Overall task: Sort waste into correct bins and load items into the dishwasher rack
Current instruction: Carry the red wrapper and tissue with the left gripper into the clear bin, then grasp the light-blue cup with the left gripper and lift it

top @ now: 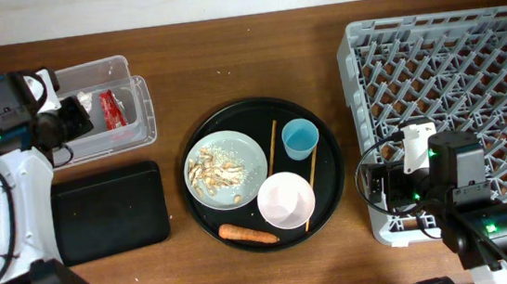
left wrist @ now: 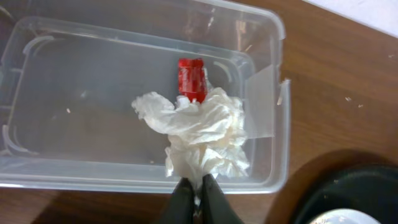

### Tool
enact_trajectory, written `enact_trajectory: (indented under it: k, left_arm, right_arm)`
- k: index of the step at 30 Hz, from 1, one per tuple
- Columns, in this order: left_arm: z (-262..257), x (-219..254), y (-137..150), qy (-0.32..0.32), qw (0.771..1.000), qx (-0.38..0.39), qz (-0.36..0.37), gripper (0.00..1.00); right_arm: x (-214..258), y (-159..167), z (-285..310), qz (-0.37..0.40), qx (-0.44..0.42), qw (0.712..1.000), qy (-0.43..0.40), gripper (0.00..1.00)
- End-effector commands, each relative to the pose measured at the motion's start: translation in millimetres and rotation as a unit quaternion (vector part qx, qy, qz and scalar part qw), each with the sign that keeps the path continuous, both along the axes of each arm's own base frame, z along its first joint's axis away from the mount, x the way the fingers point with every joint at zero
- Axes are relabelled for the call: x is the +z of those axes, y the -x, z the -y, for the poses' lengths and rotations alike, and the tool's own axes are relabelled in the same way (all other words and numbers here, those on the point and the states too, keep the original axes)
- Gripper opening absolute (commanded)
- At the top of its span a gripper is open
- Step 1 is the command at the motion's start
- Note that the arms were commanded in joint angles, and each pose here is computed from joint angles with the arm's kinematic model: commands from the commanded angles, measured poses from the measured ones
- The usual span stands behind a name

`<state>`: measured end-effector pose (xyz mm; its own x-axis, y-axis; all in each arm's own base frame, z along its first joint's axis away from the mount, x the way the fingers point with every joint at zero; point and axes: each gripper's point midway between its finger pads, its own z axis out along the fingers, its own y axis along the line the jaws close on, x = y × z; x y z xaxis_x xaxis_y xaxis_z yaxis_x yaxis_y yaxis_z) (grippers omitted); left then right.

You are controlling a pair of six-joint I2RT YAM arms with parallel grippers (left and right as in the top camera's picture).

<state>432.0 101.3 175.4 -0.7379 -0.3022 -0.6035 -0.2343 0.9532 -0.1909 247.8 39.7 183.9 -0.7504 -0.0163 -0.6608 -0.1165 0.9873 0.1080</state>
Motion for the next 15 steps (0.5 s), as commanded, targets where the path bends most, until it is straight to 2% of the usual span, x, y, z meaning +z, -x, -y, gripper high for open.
enact_trajectory:
  k: [1, 2, 3, 8, 11, 15]
  left_arm:
    - [-12.3, -17.9, -10.2, -0.019, 1.000, 0.012, -0.013, 0.37]
    - [-12.0, -16.6, -13.4, -0.021, 1.000, 0.010, -0.007, 0.47]
    - [-11.6, -12.7, -14.7, -0.023, 1.000, 0.010, -0.001, 0.52]
    - [25.9, 18.2, -10.0, 0.019, 0.998, -0.045, 0.034, 0.54]
    - [103.4, 29.1, -9.1, 0.058, 0.987, -0.143, 0.042, 0.52]
    - [254.1, 31.6, -5.8, 0.024, 0.953, -0.295, 0.070, 0.53]
  right_arm:
    - [8.1, -1.9, -1.3, 0.010, -0.001, 1.000, -0.003, 0.98]
    - [8.1, -1.9, -1.3, 0.010, -0.001, 1.000, -0.003, 0.98]
    - [8.1, -1.9, -1.3, 0.010, -0.001, 1.000, -0.003, 0.98]
    - [8.1, -1.9, -1.3, 0.010, -0.001, 1.000, -0.003, 0.98]
    - [8.1, -1.9, -1.3, 0.010, -0.001, 1.000, -0.003, 0.98]
    - [7.5, -1.1, -1.2, 0.008, -0.001, 1.000, -0.003, 0.98]
